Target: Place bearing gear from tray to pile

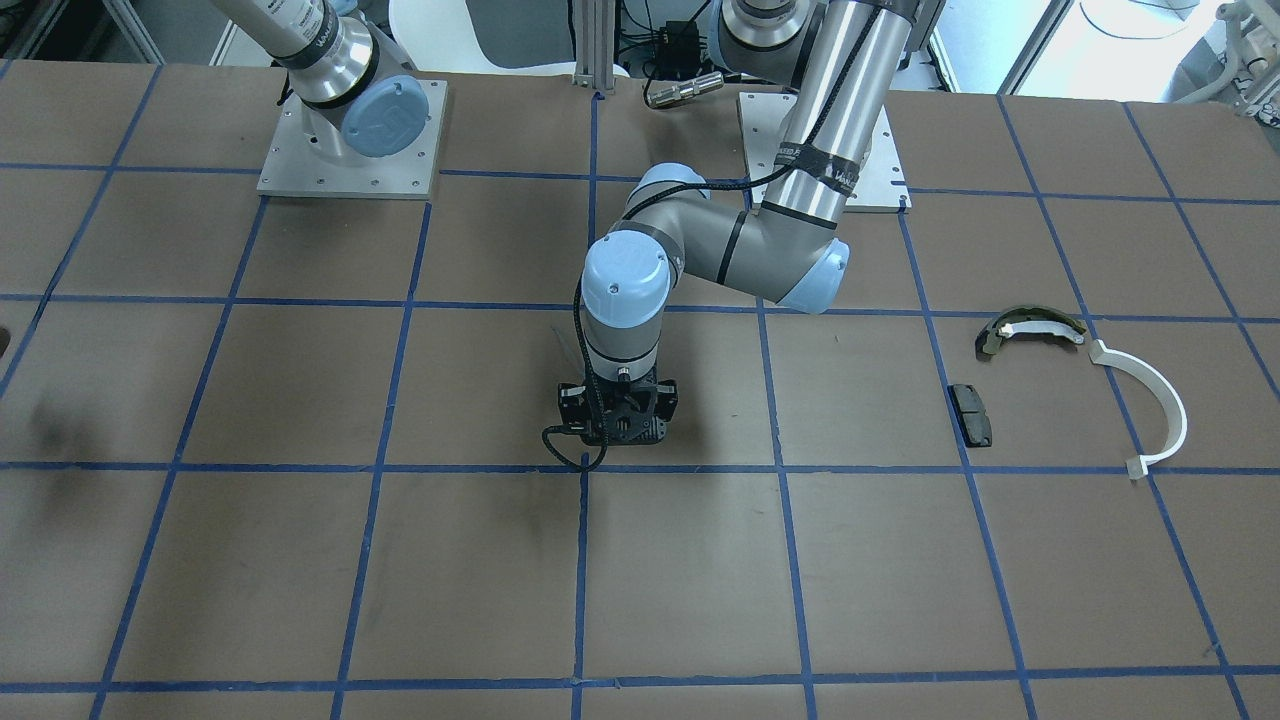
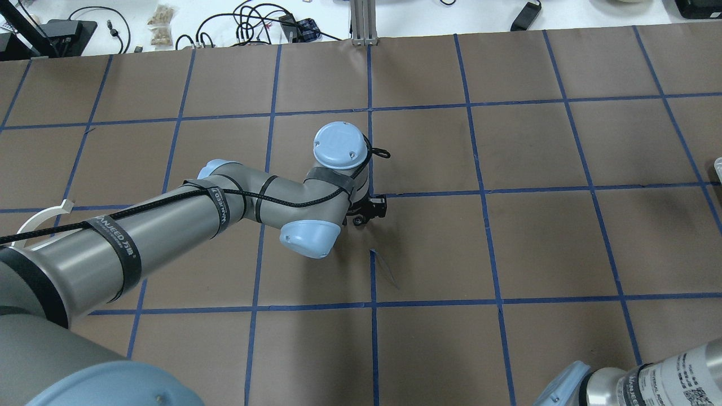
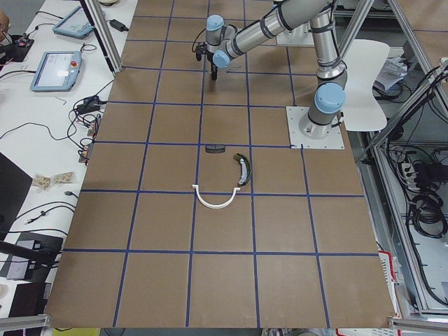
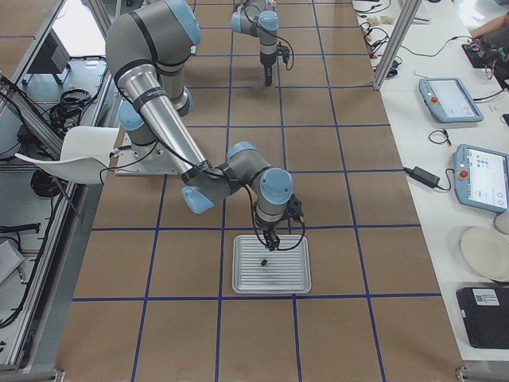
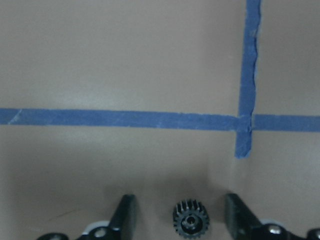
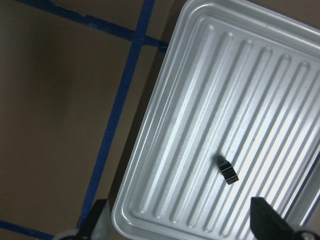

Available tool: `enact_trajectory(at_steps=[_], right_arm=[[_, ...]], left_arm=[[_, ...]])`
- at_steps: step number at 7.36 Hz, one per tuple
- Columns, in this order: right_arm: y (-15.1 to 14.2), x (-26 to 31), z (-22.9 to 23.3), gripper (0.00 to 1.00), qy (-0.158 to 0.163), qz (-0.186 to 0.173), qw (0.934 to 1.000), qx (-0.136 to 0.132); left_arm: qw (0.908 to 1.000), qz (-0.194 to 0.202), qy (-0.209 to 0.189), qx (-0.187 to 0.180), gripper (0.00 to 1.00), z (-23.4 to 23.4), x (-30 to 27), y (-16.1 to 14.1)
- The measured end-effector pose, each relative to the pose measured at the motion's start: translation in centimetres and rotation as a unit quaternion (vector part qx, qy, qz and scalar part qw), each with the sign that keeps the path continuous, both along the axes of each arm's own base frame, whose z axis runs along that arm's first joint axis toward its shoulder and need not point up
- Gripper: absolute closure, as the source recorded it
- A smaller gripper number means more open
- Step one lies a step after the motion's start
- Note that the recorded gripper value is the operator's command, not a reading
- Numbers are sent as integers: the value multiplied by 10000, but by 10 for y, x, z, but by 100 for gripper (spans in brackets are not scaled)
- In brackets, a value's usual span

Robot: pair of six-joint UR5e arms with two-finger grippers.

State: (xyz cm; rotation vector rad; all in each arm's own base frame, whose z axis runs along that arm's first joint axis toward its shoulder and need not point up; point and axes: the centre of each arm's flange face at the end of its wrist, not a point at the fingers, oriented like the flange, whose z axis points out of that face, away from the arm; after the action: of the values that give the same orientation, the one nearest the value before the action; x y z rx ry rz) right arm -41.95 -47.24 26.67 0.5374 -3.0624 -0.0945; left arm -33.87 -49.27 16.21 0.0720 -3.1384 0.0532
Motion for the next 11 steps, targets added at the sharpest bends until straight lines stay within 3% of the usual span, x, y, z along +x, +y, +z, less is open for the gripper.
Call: enact_trajectory(at_steps=[2,3,5,8,11], right_arm=[[-12,-28,-11,0,41,169,9998,-5],[-19,-46,-20,7,43,216,9998,-3],[-25,-62,-28,11,61,232,9997,0],[-23,-60,-50,16,-99,248,9996,106],[-22,-58,-68,31,-215,259,9992,194]], left_arm=[[10000,35,33,-84,100,15,11,-12],[10000,68,17,-46,100,31,32,-30],[9993,150,-45,335,100,89,101,-77],[9947,-87,-18,1026,100,172,251,-113],[9888,-408,53,1432,100,157,426,-98]])
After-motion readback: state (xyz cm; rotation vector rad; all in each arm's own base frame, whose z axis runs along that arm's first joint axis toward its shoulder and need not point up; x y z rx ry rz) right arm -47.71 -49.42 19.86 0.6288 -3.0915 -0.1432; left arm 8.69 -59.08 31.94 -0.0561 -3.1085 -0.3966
